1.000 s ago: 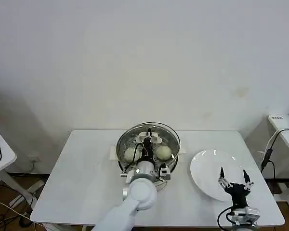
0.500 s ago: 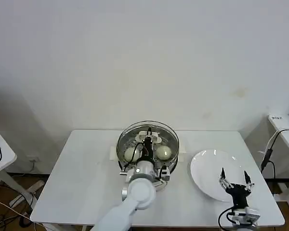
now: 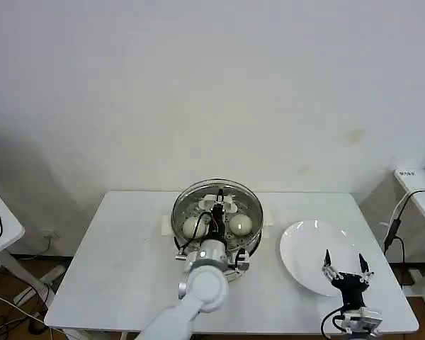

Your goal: Take steamed baozi put them in steamer then cover it.

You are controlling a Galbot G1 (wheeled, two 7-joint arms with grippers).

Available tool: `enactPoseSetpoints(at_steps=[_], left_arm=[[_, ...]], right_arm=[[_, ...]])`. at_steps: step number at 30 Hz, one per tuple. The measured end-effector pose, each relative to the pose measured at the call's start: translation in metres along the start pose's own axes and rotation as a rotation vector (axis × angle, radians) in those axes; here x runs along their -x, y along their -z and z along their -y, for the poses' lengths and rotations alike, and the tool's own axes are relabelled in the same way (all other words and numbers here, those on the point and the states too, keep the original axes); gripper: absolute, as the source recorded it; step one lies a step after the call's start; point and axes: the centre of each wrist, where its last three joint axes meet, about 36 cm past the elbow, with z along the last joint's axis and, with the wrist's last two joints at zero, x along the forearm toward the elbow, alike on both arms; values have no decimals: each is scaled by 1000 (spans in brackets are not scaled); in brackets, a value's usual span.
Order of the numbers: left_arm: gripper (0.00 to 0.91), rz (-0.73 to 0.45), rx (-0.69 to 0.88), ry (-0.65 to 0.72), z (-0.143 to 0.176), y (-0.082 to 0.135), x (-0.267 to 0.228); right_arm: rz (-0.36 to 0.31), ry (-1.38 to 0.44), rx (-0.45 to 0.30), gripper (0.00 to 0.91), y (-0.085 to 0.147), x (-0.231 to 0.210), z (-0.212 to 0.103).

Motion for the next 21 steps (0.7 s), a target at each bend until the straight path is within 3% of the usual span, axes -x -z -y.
enactPoseSetpoints(at_steps=[21], left_arm=[[0, 3, -21, -27, 4, 2, -4]], right_arm=[[0, 7, -13, 907, -1, 0, 0]])
